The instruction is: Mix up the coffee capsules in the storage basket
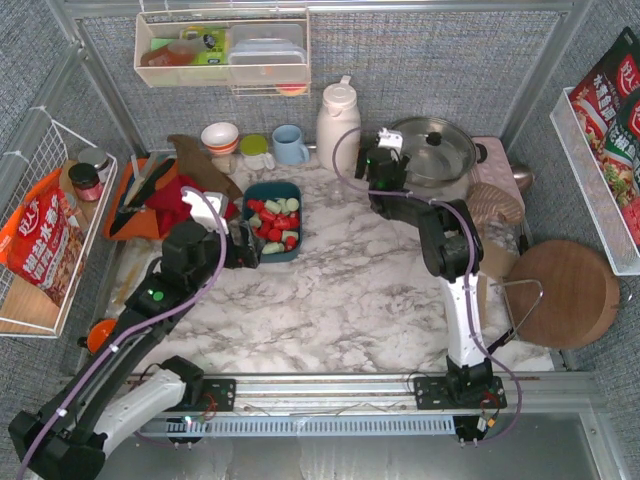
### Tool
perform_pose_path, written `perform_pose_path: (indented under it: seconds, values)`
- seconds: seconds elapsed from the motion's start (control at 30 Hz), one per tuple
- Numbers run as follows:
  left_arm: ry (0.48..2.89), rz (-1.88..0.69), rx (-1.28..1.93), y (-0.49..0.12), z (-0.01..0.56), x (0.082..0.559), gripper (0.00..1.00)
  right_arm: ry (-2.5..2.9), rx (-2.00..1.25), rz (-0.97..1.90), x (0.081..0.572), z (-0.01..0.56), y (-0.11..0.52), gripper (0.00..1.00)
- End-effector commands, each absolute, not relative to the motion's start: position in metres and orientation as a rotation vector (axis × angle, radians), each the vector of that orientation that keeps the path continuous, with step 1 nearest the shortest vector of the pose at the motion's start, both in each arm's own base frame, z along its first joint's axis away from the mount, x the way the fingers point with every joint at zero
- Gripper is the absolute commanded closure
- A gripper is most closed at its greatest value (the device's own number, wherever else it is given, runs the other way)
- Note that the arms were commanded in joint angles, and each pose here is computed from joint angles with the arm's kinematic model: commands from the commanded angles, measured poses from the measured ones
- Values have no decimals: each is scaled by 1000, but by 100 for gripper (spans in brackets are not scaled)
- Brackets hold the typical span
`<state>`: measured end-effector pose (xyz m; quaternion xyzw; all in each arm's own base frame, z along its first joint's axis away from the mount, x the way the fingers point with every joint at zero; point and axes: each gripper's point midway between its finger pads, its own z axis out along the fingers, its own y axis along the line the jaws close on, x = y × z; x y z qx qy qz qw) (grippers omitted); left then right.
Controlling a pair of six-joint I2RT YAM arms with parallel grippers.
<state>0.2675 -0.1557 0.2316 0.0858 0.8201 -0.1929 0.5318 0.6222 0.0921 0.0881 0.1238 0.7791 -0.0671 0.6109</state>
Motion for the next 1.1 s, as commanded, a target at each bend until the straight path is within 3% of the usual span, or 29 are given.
perform_pose_path:
  seconds: [0.0,0.7,1.07]
  values:
    - [1901,-509,216,-161,245,267,1,1830,241,-200,644,99,93,1]
    - [1851,-564,227,-162,256,259,1,2104,367,32,654,64,77,1]
    - [1840,-569,221,-160,259,259,1,2176,205,232,654,58,107,1]
